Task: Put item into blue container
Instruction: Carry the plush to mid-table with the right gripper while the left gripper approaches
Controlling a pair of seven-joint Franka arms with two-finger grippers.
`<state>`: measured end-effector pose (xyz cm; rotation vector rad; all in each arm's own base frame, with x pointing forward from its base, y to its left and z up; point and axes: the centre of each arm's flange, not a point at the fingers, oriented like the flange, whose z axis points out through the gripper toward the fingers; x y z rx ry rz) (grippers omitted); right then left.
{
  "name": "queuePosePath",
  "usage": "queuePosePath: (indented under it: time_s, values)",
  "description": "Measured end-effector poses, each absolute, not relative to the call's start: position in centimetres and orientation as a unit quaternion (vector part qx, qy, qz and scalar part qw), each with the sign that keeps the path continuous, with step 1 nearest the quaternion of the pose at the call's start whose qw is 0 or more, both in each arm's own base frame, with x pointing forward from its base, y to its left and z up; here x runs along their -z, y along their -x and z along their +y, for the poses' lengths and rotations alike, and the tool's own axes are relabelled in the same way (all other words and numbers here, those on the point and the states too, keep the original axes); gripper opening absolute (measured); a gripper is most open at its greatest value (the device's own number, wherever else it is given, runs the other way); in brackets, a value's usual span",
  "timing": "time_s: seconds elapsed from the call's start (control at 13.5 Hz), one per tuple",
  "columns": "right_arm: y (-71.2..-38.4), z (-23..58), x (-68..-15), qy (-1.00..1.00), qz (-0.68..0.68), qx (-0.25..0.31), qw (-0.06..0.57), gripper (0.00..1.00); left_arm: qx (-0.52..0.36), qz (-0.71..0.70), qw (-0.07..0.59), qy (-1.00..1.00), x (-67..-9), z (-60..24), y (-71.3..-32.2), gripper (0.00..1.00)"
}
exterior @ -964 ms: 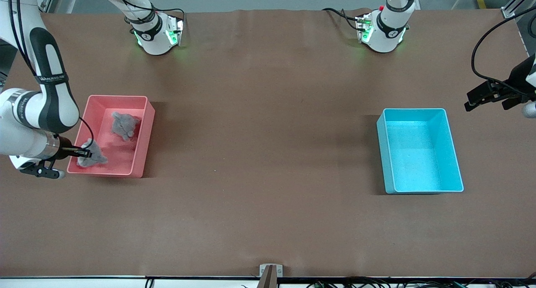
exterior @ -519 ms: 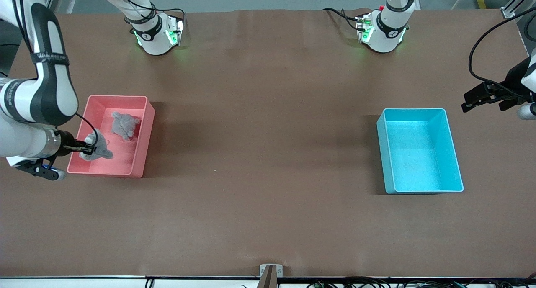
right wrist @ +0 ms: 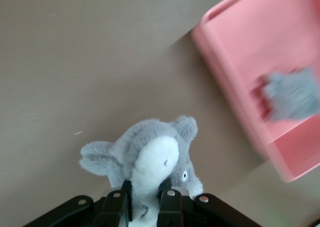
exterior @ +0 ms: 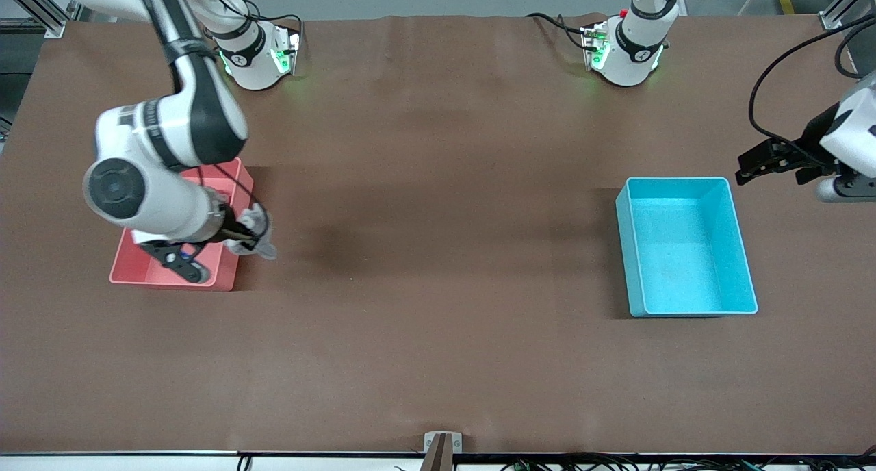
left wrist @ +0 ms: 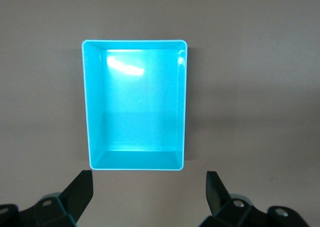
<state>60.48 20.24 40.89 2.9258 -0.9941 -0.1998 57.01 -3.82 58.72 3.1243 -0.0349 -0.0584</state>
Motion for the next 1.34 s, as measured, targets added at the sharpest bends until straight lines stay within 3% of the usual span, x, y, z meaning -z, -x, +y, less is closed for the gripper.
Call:
queuePosePath:
  time_s: [0.3,0.74,1.11,1.19,1.34]
  values:
    - [-57.6,31.9,-37.8,-0.920,-0.389,0.038,0.004,0.22,0.051,-0.028,0.005,-0.998,-55.1,-7.0,-57.1,1.00]
    - [-51.5,47.7,-28.2,-0.882,-0.472,0.017,-0.007,0.22,0.048,-0.025,0.002,-0.999,-49.2,-12.3,-56.9,1.00]
    - [-53.1,52.2,-23.4,-0.858,-0.513,-0.001,-0.037,0.22,0.023,0.000,0.007,-1.000,-43.6,-17.7,-56.8,1.00]
    - [-53.3,52.3,-23.2,-0.854,-0.518,-0.002,-0.042,0.28,0.018,0.007,0.010,-1.000,-42.5,-18.9,-56.9,1.00]
    - [-53.5,52.4,-23.4,-0.853,-0.519,-0.005,-0.044,0.50,0.012,0.022,0.014,-1.000,-41.1,-20.3,-57.1,1.00]
